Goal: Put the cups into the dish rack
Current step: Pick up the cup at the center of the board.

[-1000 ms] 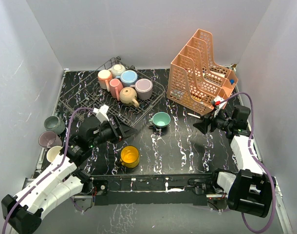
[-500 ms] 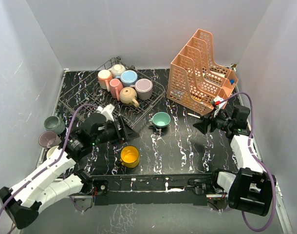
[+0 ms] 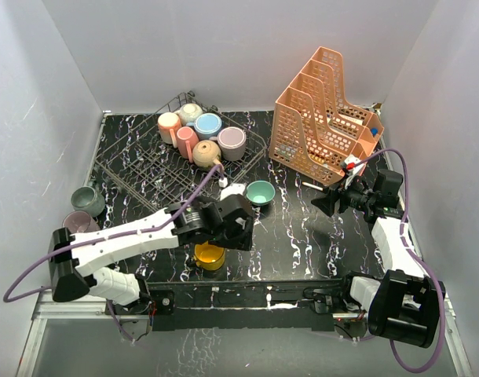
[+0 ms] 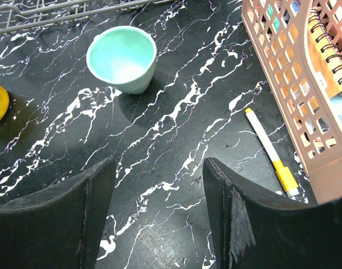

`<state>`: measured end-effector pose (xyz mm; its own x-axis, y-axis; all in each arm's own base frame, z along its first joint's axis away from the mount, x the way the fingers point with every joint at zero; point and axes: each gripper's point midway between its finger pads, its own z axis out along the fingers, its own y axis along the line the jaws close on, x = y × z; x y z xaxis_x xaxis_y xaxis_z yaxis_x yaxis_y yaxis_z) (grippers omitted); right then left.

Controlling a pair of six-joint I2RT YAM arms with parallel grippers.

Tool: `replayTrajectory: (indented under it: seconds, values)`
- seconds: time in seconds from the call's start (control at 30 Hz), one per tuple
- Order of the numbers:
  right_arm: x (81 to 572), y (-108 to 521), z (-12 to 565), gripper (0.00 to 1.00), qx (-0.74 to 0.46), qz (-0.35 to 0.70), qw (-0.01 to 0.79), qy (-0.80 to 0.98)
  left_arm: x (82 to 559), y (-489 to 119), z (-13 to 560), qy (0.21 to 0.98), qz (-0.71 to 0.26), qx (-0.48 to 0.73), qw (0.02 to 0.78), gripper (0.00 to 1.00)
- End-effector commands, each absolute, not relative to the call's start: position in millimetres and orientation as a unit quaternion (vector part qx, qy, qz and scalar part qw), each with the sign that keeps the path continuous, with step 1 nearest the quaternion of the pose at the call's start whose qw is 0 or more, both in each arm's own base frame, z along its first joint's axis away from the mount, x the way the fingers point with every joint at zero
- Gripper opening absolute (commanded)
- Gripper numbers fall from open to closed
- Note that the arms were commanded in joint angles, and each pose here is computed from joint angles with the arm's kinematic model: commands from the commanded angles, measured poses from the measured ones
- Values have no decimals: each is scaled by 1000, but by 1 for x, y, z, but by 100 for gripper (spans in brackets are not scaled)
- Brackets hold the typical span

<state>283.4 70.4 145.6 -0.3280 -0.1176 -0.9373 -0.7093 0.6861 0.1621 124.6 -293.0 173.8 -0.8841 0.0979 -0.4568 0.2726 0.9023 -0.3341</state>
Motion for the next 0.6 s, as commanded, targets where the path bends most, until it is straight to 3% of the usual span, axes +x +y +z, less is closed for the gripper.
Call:
replayTrajectory:
  seconds: [0.0, 0.33, 0.43, 0.57]
  values:
    - [290, 69, 157, 66, -292, 279, 534, 743, 125, -260, 162, 962, -78, 119, 232, 63]
    - [290, 70, 157, 66, -293, 281, 533, 742, 132, -237, 124, 968, 6, 85, 237, 59]
    - [290, 70, 157, 66, -292, 281, 533, 743, 133, -244, 115, 968, -14, 77, 240, 46]
    - [290, 69, 157, 66, -292, 279, 533, 743, 132, -248, 101, 969, -20, 69, 236, 44]
